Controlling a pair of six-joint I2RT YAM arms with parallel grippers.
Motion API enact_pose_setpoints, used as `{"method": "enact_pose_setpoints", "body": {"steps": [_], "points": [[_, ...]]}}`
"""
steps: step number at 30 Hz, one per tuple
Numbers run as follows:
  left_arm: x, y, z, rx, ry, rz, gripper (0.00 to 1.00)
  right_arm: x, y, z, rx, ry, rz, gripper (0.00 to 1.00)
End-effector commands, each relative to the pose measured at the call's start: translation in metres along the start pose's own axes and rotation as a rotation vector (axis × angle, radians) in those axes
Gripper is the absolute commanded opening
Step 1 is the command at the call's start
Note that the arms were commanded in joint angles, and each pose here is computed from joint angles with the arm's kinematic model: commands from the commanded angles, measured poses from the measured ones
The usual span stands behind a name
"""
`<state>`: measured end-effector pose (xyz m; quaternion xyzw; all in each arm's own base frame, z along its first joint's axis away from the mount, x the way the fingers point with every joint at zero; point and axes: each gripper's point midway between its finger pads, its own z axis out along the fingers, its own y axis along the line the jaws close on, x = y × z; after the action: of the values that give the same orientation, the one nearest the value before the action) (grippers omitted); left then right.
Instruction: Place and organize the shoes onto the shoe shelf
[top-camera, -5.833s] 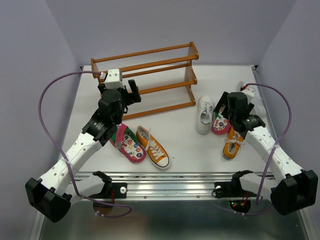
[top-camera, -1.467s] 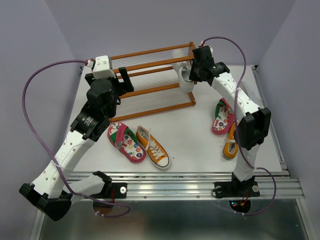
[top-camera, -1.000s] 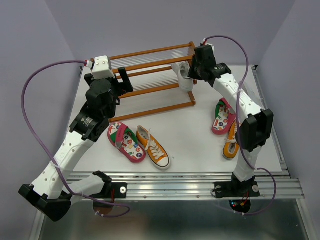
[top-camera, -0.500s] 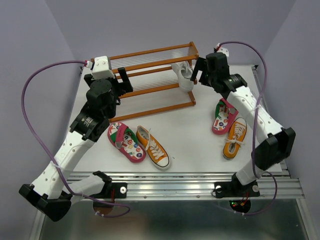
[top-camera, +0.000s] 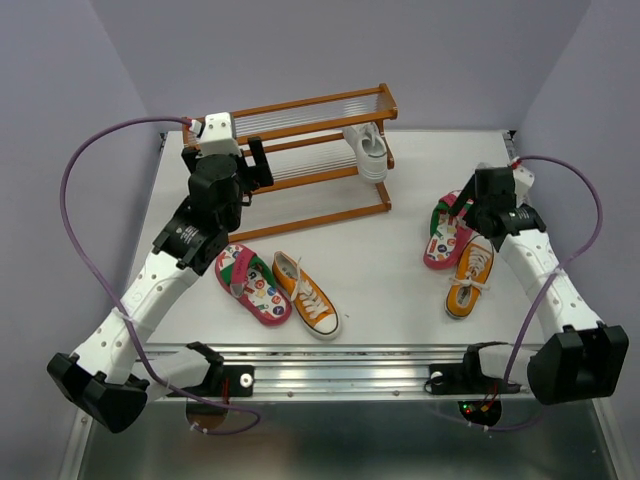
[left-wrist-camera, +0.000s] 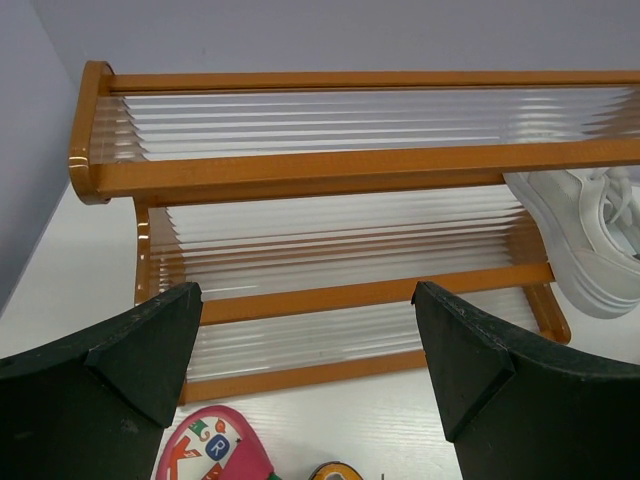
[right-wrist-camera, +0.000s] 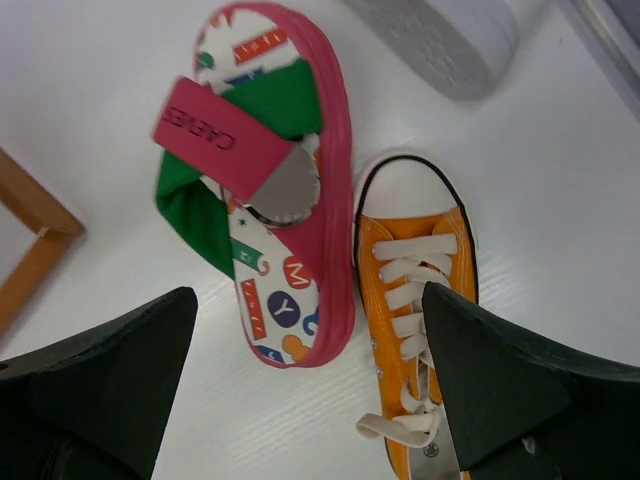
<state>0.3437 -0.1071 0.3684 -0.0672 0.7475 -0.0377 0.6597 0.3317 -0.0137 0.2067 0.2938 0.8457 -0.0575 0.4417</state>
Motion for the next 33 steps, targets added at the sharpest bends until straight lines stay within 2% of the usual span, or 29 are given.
{"method": "enact_pose_setpoints", "body": {"steps": [1, 6, 12, 16, 19, 23, 24, 26, 27, 33], "points": [[-0.006, -0.004, 0.003, 0.020, -0.026, -0.010, 0.99, 0.042, -0.008, 0.021, 0.019, 0.166, 0.003, 0.99], [-0.006, -0.006, 0.005, 0.029, -0.025, -0.008, 0.99, 0.069, -0.005, 0.054, 0.061, 0.259, -0.067, 0.94], [-0.002, -0.010, 0.008, 0.038, -0.014, -0.008, 0.99, 0.058, 0.002, 0.075, 0.074, 0.205, -0.088, 0.84], [-0.004, -0.013, 0.009, 0.048, -0.013, -0.012, 0.99, 0.048, 0.008, 0.095, 0.103, 0.167, -0.120, 0.82], [-0.005, -0.015, 0.009, 0.055, -0.009, -0.009, 0.99, 0.045, 0.003, 0.109, 0.158, 0.146, -0.157, 0.75], [-0.006, -0.011, 0.007, 0.040, -0.009, -0.006, 0.99, 0.046, 0.002, 0.115, 0.170, 0.137, -0.166, 0.58], [-0.006, -0.010, 0.006, 0.038, -0.010, -0.004, 0.99, 0.045, 0.002, 0.114, 0.164, 0.129, -0.161, 0.47], [-0.006, -0.007, 0.005, 0.030, -0.013, -0.007, 0.99, 0.049, 0.002, 0.112, 0.154, 0.139, -0.159, 0.36], [-0.007, -0.008, 0.005, 0.031, -0.013, -0.005, 0.99, 0.050, 0.001, 0.111, 0.150, 0.141, -0.157, 0.25], [-0.004, -0.008, 0.006, 0.033, -0.008, -0.004, 0.99, 0.051, 0.005, 0.092, 0.073, 0.152, -0.149, 0.01]]}}
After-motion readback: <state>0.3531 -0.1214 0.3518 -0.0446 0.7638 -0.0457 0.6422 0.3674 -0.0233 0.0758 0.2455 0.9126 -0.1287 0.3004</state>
